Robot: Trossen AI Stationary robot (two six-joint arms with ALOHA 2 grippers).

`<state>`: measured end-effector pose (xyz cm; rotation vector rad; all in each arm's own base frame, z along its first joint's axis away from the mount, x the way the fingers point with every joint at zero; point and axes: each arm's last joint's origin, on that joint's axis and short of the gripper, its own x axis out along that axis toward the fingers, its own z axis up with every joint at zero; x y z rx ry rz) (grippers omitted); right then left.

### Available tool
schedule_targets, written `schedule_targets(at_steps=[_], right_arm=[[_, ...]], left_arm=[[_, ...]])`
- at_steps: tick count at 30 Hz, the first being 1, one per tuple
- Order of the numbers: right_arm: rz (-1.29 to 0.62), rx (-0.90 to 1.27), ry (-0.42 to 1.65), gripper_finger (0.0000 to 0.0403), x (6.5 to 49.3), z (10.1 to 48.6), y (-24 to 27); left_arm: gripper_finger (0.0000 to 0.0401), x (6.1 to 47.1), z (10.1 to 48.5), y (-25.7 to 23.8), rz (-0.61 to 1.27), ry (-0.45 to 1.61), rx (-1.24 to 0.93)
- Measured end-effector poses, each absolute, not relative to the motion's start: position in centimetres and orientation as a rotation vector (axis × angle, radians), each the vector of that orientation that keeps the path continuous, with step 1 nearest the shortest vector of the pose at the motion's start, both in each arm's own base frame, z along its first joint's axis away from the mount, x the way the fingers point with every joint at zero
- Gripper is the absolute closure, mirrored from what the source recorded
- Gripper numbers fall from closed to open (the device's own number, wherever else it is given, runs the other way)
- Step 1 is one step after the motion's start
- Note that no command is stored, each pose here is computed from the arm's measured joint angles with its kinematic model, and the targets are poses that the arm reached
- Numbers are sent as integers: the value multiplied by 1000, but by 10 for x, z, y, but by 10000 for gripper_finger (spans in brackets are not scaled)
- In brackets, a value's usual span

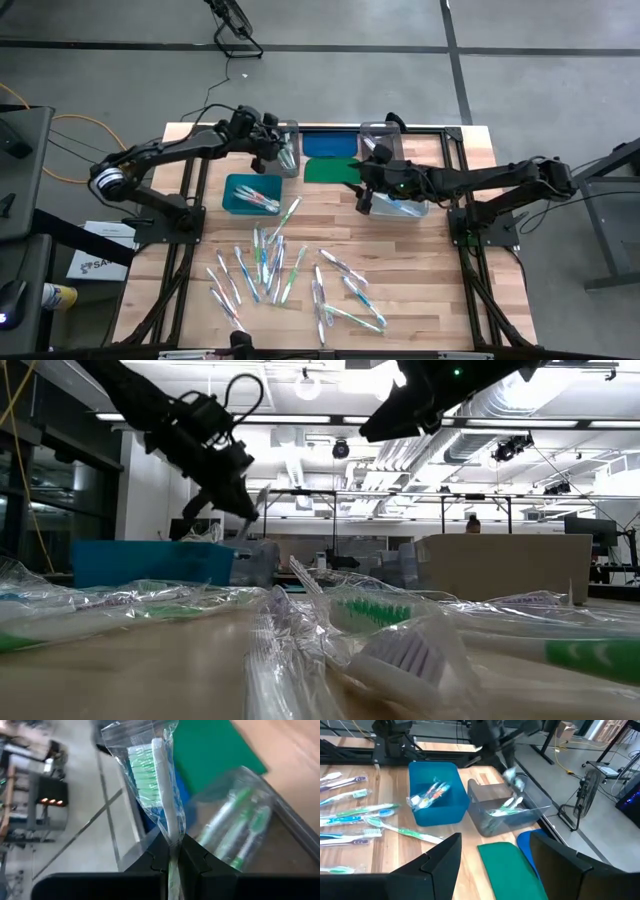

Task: Pick & Place Toothbrushes
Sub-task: Put the green toothbrush into the left black bin

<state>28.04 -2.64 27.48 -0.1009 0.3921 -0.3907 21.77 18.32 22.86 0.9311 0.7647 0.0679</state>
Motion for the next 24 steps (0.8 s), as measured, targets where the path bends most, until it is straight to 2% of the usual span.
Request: schedule_targets(at_steps=[4,15,24], right_arm=[[-392,-100,393,176,280,275,-27],[-397,-25,424,176,279,270,-26],[-365,-16,465,176,278,266,-16]], left_arm=[[382,221,217,186,-1,802,993],[265,221,210,186,-56,849,1037],[245,217,225,180,38,857,1016]])
